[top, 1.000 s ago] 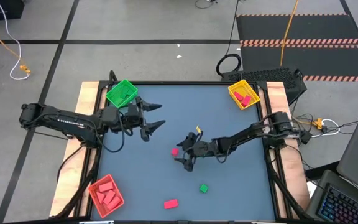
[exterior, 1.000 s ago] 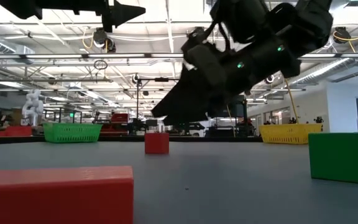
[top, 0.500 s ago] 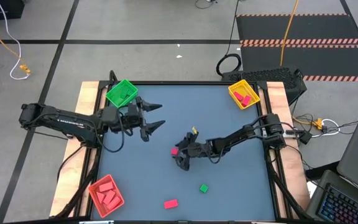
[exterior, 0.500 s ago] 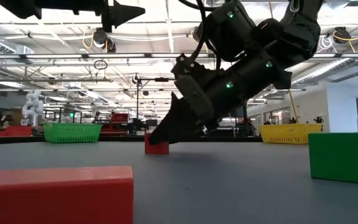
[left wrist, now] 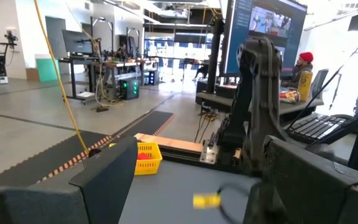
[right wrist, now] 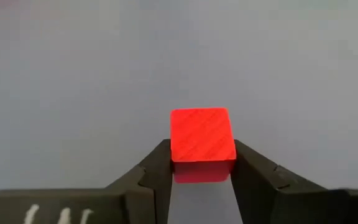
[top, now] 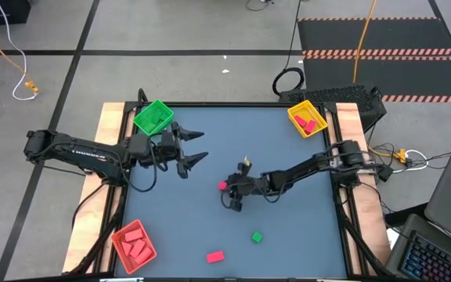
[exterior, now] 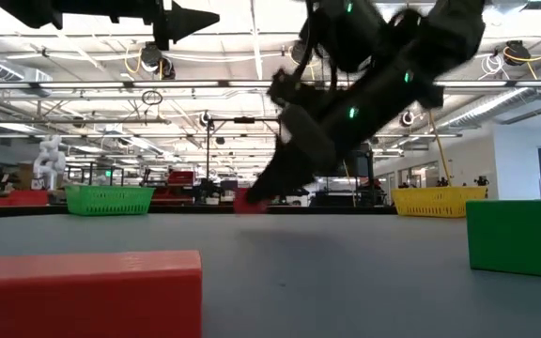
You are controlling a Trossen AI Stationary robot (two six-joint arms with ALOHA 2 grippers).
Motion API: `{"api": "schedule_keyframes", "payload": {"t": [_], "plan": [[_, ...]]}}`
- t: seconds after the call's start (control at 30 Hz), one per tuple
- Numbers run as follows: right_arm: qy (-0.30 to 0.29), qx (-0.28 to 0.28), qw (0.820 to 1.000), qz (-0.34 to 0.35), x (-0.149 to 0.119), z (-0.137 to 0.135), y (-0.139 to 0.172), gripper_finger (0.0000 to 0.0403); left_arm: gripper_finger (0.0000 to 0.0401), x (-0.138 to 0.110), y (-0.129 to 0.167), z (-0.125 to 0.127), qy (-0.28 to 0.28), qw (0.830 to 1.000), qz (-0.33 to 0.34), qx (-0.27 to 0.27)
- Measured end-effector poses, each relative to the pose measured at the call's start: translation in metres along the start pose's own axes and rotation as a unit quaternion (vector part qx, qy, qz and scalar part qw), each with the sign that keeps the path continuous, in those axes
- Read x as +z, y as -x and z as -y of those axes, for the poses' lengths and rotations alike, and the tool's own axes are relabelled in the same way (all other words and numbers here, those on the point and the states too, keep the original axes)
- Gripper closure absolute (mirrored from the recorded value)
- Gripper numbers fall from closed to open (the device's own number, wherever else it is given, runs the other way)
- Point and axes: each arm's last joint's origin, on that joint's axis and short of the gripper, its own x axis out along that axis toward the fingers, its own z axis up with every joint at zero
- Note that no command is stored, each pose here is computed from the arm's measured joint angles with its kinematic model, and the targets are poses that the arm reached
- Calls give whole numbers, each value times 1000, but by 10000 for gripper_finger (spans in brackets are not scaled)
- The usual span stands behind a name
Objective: Sort & place blocks by color
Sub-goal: Put the red block into the yellow bin
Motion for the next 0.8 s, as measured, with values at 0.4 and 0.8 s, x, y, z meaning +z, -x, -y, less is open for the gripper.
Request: {"api": "schedule_keyframes", "payload": {"t": [0.4, 0.8], "plan": [[25, -331, 934, -133, 29, 66, 135, 284, 54, -2, 0, 0, 9, 1000, -9, 0], [-133, -478, 855, -154, -1, 142, 199, 284, 54, -2, 0, 0, 13, 1000, -9, 0]]}}
